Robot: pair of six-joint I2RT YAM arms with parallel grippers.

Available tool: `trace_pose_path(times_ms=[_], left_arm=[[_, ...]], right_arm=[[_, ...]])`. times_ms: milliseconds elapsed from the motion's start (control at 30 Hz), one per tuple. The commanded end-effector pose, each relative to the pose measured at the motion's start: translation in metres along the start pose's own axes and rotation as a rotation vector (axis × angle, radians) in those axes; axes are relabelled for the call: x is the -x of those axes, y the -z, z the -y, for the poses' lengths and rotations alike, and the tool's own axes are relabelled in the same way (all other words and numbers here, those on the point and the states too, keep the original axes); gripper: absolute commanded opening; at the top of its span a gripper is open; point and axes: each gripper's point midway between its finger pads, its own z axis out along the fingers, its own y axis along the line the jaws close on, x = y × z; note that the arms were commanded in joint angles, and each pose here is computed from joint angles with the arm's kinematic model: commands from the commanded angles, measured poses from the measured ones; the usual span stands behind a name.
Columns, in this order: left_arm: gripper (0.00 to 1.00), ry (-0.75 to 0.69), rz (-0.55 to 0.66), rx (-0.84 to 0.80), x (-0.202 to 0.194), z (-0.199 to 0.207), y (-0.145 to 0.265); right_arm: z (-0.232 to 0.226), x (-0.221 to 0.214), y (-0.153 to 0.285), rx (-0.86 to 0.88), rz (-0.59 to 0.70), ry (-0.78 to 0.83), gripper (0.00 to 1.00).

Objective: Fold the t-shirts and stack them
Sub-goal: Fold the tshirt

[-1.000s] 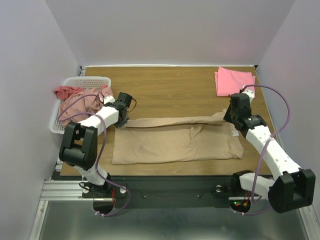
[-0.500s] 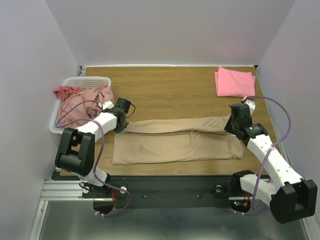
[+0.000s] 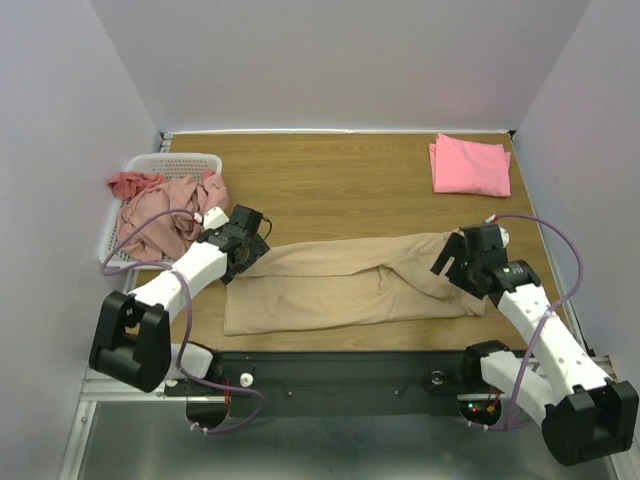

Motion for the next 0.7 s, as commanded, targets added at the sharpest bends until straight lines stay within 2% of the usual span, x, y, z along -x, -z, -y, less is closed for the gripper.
trace_pose_path(times_ms=[0,67,233,333,433,600,667], left_arm=[[0.96,0.031,0.058,-0.06,0.019,0.014,0.032],[0.98,0.023,0.073,-0.099,0.024,0.028,0.042],[0.99,-0.038,0.055,-0.141,0.021,0.06,0.039],[0.99,-0.083,0.014,-0.181,0.009,0.077,0.029],[0.99,-0.104,-0.016,-0.173,-0.004,0.078,0.015],[0.99,-0.129,-0.061,-0.132,-0.025,0.064,-0.006],[0.98,-0.139,-0.079,-0.109,-0.034,0.056,-0.015]], right_arm=[[-0.03,0.034,0.036,0.141,0.096,-0.024,0.93],[-0.039,0.043,0.039,0.183,0.125,0.002,1.0],[-0.079,0.036,0.023,0.354,0.038,0.122,1.0],[-0.088,0.033,-0.003,0.339,-0.017,0.144,1.0],[-0.075,0.031,-0.031,0.226,-0.044,0.148,1.0],[-0.058,0.007,-0.056,0.157,-0.122,0.164,1.0],[-0.063,-0.004,-0.058,0.204,-0.159,0.176,1.0]])
